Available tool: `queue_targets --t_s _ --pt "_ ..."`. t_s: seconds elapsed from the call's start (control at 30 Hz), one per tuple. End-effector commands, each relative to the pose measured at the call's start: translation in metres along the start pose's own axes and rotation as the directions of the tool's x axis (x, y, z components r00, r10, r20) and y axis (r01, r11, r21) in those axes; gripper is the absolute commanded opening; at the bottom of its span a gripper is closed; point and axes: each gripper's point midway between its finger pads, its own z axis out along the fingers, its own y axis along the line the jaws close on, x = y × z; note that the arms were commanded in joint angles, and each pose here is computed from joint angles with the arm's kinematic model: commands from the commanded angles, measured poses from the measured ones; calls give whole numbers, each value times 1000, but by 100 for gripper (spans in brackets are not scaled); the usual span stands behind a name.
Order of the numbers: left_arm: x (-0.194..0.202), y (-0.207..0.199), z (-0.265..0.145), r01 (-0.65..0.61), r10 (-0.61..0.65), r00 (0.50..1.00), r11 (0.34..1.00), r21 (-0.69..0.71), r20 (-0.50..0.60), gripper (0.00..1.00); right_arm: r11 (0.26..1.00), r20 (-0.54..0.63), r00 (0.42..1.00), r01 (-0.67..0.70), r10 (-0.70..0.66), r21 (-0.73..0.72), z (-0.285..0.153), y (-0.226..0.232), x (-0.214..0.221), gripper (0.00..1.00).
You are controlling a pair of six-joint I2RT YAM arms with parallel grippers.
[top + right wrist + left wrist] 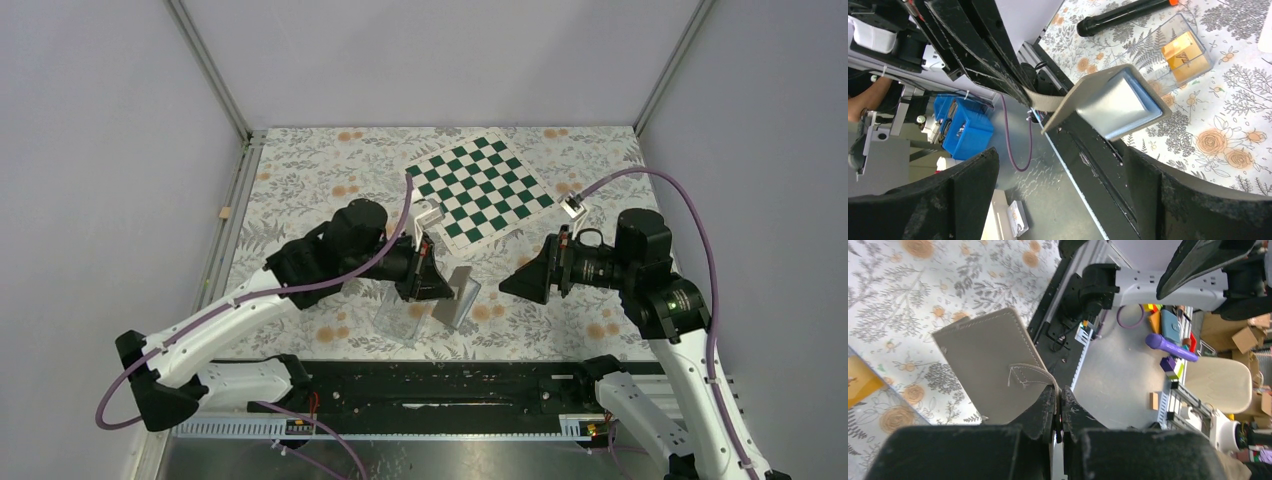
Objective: Put the credit cards into the card holder
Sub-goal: Open the card holder at the center of the board.
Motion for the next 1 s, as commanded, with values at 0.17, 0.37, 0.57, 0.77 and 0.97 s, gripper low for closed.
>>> queue_targets --t_s 0.17,0.37,0.57,0.77,0.97 --pt "13 -50 5 3 37 987 969 248 -155 0 984 -14 994 107 -110 -143 9 18 -4 99" --pt "17 -60 7 18 41 982 954 301 -186 0 970 -9 993 115 -120 -216 23 22 -11 99" --pt "10 -65 4 -2 51 987 951 309 -151 0 939 -53 993 78 -101 -334 46 34 -8 99" --pt "9 -67 -1 -18 60 990 949 316 -125 0 914 -194 973 38 -127 -403 65 47 26 94" --pt "11 -63 -7 -27 65 991 954 300 -116 0 910 -223 967 19 -122 -414 56 45 44 89"
